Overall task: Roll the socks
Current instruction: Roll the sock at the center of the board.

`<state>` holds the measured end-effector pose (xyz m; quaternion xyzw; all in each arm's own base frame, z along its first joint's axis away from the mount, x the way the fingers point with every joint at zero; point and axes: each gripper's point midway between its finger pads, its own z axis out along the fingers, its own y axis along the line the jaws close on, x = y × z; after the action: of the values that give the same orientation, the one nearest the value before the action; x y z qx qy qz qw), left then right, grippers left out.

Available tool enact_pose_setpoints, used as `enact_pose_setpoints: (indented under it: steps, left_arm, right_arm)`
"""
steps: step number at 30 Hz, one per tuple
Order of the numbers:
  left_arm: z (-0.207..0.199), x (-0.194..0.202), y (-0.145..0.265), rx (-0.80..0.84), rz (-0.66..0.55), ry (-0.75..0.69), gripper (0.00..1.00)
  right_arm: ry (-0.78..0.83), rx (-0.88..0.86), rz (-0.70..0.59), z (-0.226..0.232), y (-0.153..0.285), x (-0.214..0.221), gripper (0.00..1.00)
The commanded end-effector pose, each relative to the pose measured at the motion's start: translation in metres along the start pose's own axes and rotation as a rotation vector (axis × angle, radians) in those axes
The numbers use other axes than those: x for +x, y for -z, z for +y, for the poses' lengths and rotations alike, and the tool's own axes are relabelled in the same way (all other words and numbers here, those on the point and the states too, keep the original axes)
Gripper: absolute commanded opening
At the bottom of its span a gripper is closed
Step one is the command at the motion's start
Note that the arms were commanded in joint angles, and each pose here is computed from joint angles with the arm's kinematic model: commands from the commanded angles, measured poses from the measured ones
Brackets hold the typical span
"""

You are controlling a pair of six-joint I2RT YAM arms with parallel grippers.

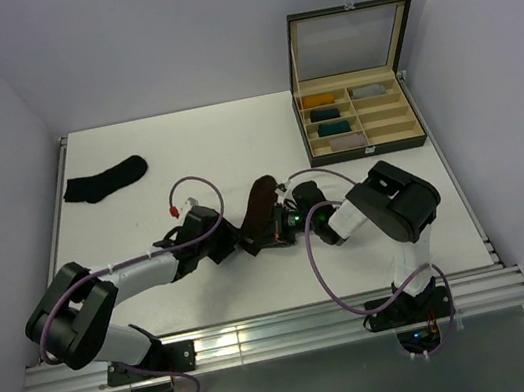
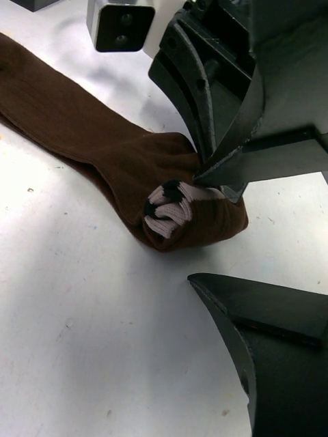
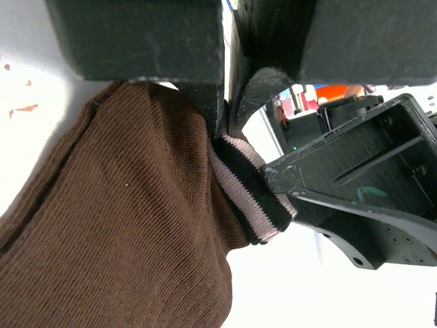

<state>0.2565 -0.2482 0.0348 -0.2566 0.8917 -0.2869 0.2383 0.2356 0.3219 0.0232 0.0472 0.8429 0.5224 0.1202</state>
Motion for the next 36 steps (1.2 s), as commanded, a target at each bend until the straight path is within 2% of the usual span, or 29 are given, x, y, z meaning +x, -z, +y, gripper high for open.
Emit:
enact_pose_setpoints:
  steps: [1,5,10,20,25,28,29,31,32,36]
  left_arm:
    - [-0.013,-0.003,0.006,0.063,-0.021,-0.004,0.60]
    - [-0.012,-0.005,0.007,0.072,-0.036,-0.004,0.61]
    - [-0.013,-0.006,0.004,0.079,-0.039,-0.012,0.57]
    - [0.001,0.000,-0.011,0.002,-0.010,-0.038,0.33]
    - [0.014,0.005,-0.020,-0.067,0.015,-0.057,0.21]
    - [0.022,0.006,-0.022,-0.119,0.025,-0.079,0.13]
    - [0.019,0.004,-0.023,-0.127,0.023,-0.082,0.07]
    - [0.030,0.007,-0.022,-0.181,0.039,-0.094,0.02]
    - [0.029,0.005,-0.021,-0.189,0.034,-0.095,0.00]
    - [0.036,0.002,-0.016,-0.239,0.026,-0.103,0.00]
  right_arm:
    - [-0.051,0.099,0.016,-0.029,-0.003,0.002,0.00]
    - [-0.066,0.103,0.022,-0.032,-0.002,0.001,0.00]
    - [-0.062,0.107,0.032,-0.031,-0.003,0.001,0.00]
    - [-0.049,0.109,0.032,-0.027,-0.005,-0.005,0.00]
    - [0.024,0.132,0.022,-0.018,-0.003,-0.015,0.01]
    - [0.114,0.149,-0.010,-0.005,0.004,-0.027,0.07]
    - [0.167,0.149,-0.019,0.000,0.007,-0.030,0.13]
    - [0.216,0.165,-0.042,0.009,0.012,-0.039,0.20]
    - [0.279,0.152,-0.066,0.022,0.018,-0.046,0.26]
    - [0.380,0.244,-0.174,0.037,0.033,-0.077,0.33]
